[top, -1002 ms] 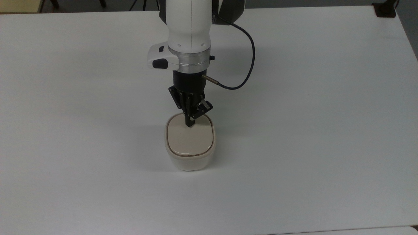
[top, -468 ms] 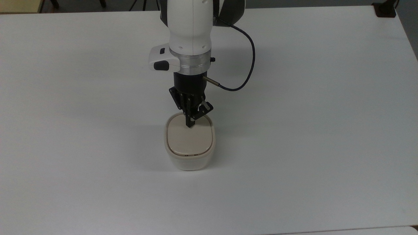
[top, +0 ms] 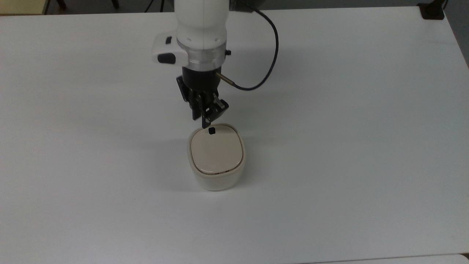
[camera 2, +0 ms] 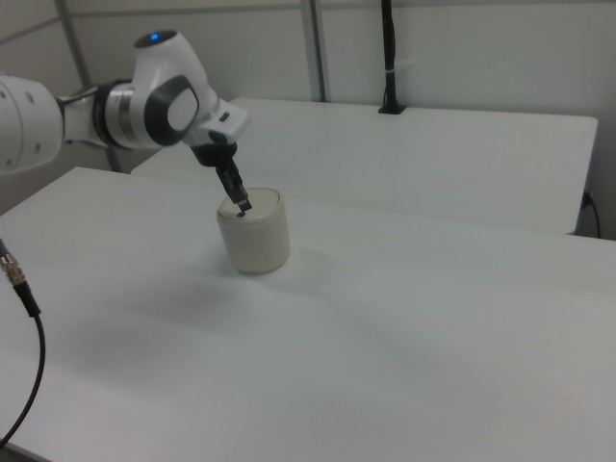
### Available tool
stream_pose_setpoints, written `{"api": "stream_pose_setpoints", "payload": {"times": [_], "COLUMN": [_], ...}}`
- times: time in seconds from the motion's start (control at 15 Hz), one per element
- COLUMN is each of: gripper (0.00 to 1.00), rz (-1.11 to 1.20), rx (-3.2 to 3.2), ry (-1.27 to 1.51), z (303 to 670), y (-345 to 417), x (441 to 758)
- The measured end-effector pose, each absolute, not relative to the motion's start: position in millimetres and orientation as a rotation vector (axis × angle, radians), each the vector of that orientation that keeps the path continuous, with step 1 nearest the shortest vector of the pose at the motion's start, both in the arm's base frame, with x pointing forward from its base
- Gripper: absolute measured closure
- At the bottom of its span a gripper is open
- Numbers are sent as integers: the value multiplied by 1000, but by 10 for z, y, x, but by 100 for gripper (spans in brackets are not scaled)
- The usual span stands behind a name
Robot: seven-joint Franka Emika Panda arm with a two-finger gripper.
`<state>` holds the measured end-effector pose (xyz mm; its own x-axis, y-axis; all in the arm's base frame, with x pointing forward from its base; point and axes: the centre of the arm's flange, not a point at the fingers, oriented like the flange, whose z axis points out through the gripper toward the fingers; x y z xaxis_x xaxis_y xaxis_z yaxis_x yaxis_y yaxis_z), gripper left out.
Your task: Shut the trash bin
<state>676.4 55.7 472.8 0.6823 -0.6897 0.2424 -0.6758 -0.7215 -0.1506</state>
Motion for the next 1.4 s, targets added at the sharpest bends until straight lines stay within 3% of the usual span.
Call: {"api": "stream_pose_setpoints", "payload": {"times": [0.2,0.27,0.4,0.73,0.94,1.4], "gripper": [37,21,1,0,0,0], "rz": [-414,-408,-368,-202,-171,-166], "rx": [-2844,-2848,-2889,-2972,-3018,-3069], "ry": [1178,1182,1126,898,736,320], "z": [5106,5278,5475,6060,6224,6236], "y": [493,475,416,224,215,-16], "x": [6607,6516,6377,5854,5629,5560]}}
